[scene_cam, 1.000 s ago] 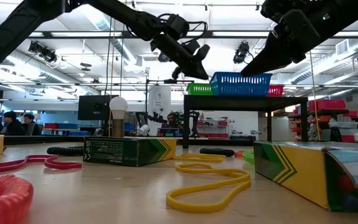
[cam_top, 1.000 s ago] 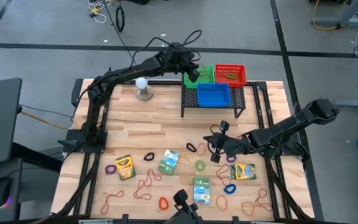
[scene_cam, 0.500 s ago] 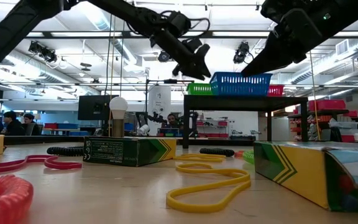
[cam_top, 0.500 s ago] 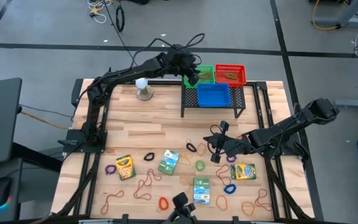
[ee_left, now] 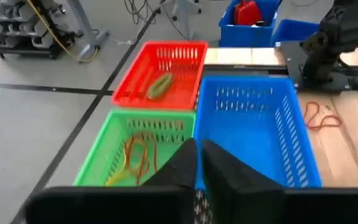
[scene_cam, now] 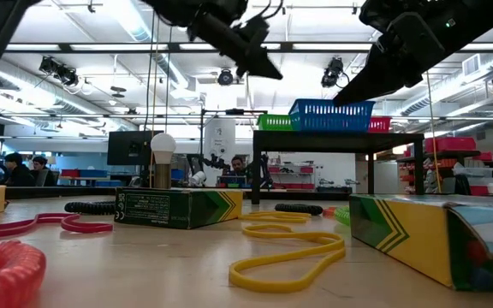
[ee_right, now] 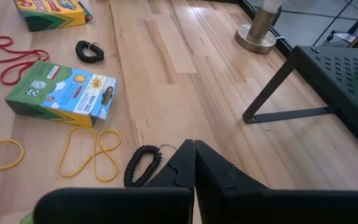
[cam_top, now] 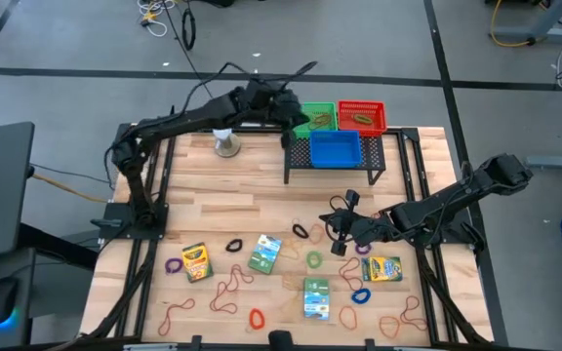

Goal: Pick & Place Office Desk Supplies
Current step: Put the yellow crayon box into the blue bin

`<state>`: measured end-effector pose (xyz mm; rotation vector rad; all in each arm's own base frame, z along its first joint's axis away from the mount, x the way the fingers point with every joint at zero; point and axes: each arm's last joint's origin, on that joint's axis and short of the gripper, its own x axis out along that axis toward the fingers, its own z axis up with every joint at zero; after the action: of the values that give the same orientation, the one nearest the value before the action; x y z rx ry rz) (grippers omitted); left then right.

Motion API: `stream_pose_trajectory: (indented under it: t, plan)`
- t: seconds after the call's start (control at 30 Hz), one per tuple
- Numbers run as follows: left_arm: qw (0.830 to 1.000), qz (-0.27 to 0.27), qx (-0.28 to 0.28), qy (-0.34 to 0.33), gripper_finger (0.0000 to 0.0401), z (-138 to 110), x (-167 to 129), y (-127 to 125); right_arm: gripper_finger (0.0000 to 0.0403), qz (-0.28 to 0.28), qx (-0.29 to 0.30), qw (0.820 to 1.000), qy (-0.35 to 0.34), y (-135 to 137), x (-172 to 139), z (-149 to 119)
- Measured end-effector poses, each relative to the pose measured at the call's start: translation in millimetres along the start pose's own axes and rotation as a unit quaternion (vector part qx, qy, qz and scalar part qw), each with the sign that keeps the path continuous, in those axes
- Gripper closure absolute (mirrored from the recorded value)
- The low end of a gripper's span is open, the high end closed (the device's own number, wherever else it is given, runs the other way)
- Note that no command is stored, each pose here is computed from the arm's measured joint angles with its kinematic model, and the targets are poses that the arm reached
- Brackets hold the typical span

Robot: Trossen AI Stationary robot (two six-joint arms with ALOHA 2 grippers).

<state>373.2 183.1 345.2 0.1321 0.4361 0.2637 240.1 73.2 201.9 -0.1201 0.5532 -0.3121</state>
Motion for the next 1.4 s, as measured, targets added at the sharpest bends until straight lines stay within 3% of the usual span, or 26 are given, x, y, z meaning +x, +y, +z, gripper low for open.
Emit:
stream_pose_trajectory:
  t: [0.37, 0.73, 1.13, 1.4]
  plan:
    - [0.991, 0.023, -0.069, -0.110, 0.0382, -78, -35, -27, 0.0398, 0.003, 0.014, 1.000, -0.002, 1, -1, 0]
    - [0.981, 0.011, -0.079, -0.178, 0.0384, -143, -58, -61, 0.0398, 0.016, 0.011, 1.000, 0.006, 7, -5, -3]
    - [0.975, 0.018, -0.036, -0.217, 0.0384, -182, -74, -76, 0.0365, 0.038, 0.095, 0.990, 0.094, 3, -4, -18]
    - [0.974, 0.020, -0.036, -0.223, 0.0384, -194, -93, -80, 0.0321, 0.074, 0.080, 0.970, 0.218, -2, -15, -10]
